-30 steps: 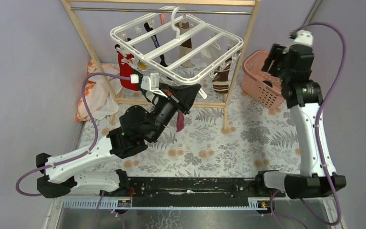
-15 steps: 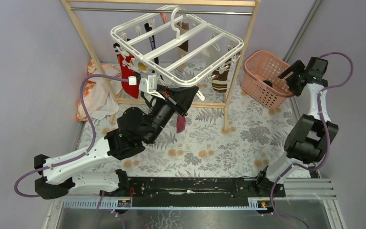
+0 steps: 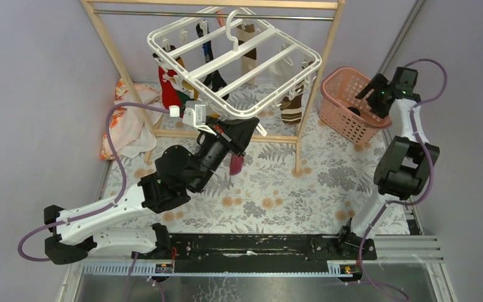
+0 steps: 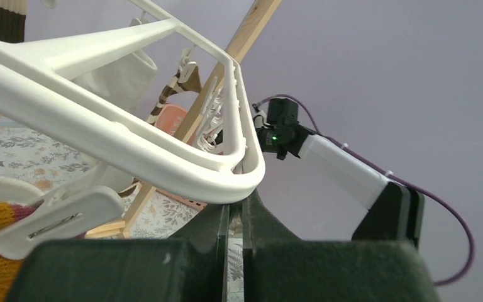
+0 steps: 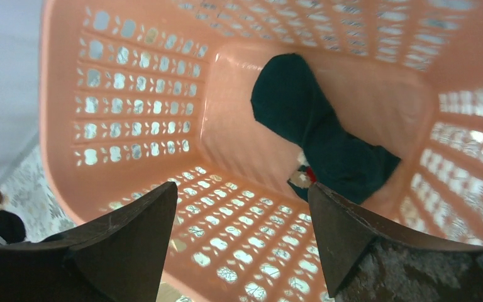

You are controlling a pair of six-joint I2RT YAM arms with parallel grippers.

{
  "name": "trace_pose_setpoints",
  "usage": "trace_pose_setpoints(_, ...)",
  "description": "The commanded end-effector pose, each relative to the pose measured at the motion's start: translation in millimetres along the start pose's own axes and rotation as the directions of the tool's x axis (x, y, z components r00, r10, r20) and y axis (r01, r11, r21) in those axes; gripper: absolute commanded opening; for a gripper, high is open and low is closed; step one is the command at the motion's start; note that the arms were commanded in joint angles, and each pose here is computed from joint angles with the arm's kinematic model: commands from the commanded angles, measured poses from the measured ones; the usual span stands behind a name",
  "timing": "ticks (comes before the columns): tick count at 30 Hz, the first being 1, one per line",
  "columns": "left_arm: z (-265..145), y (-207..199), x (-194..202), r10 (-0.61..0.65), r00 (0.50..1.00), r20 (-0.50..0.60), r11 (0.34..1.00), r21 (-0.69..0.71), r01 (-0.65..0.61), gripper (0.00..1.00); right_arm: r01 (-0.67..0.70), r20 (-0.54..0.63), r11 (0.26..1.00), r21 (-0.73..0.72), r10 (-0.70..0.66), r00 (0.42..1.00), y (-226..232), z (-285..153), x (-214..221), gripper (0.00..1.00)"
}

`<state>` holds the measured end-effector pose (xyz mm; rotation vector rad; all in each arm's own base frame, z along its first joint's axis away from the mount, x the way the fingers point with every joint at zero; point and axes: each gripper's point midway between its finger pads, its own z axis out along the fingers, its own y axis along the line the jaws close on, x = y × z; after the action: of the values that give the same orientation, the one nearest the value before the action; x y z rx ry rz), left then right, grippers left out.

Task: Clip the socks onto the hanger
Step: Pick up the sock from the bin.

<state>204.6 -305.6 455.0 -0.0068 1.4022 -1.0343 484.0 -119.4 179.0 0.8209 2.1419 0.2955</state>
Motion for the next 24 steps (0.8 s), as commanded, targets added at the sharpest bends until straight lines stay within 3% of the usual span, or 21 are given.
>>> trace_pose_setpoints(1,-5.8,3.3,0.5,0.003,1.0,0.002,1.0,0.003,-0.003,0.0,0.101,-0.087,0.995,0.016,-0.099,0.991,17.3,30.3,18.4,0.83)
trace_pose_setpoints(14,-14.6,14.6,-3.3,0.009,1.0,0.017,1.0,-0.02,-0.009,0.0,0.214,-0.175,0.938,0.274,-0.17,0.97,-2.8,97.2,8.9,0.9)
trace_pose_setpoints(24,-13.8,19.4,-1.5,0.014,1.0,0.02,0.999,-0.038,-0.013,0.0,0.297,-0.325,0.914,0.276,-0.202,0.924,-17.8,115.2,52.0,0.92)
